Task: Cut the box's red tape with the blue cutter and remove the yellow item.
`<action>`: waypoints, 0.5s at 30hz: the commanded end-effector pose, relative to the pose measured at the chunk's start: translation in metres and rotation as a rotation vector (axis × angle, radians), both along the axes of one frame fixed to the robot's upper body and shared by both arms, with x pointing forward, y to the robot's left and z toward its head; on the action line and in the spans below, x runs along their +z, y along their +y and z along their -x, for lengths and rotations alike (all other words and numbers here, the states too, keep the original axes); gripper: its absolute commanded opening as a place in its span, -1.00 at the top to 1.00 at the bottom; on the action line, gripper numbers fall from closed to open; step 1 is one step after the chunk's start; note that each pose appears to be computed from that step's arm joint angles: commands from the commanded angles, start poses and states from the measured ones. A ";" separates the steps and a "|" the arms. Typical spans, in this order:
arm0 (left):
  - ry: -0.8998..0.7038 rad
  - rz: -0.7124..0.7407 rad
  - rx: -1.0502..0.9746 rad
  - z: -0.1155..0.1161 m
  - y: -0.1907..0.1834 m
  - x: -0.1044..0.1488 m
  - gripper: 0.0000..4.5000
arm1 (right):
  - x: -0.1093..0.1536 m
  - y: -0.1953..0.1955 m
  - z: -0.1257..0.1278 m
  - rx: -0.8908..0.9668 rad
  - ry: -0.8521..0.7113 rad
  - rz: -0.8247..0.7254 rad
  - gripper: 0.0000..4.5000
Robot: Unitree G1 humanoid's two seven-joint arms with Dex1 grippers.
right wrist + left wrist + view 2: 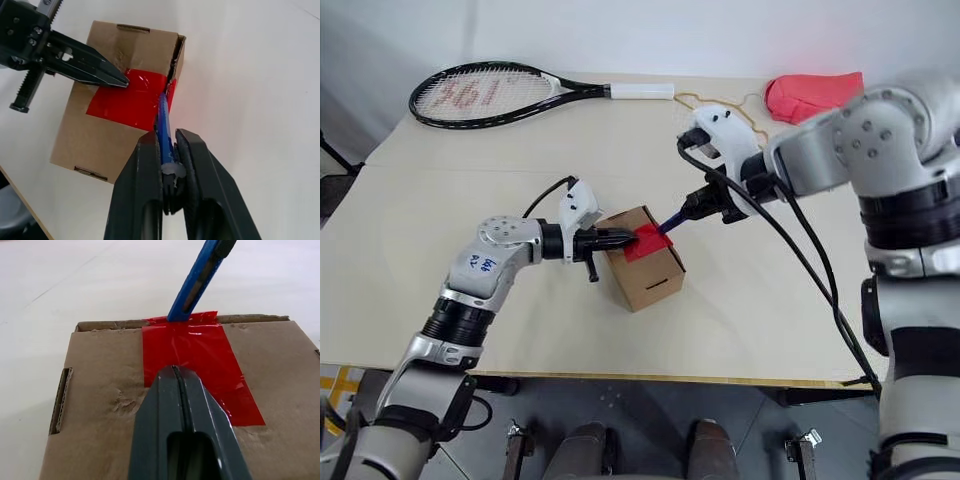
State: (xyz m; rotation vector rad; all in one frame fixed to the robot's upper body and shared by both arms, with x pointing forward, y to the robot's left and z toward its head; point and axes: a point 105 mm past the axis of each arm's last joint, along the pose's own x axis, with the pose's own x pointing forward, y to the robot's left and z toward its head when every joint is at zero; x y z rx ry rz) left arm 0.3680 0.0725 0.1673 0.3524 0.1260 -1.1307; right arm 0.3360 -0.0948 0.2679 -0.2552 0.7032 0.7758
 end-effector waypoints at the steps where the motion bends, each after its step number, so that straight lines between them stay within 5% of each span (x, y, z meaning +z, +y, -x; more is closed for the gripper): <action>1: 0.117 -0.079 0.031 0.003 0.000 -0.043 1.00 | 0.007 0.010 0.010 0.076 0.044 0.014 0.94; 15: 0.126 -0.052 0.060 0.001 -0.001 -0.045 1.00 | -0.013 -0.021 0.036 0.081 0.216 0.117 0.94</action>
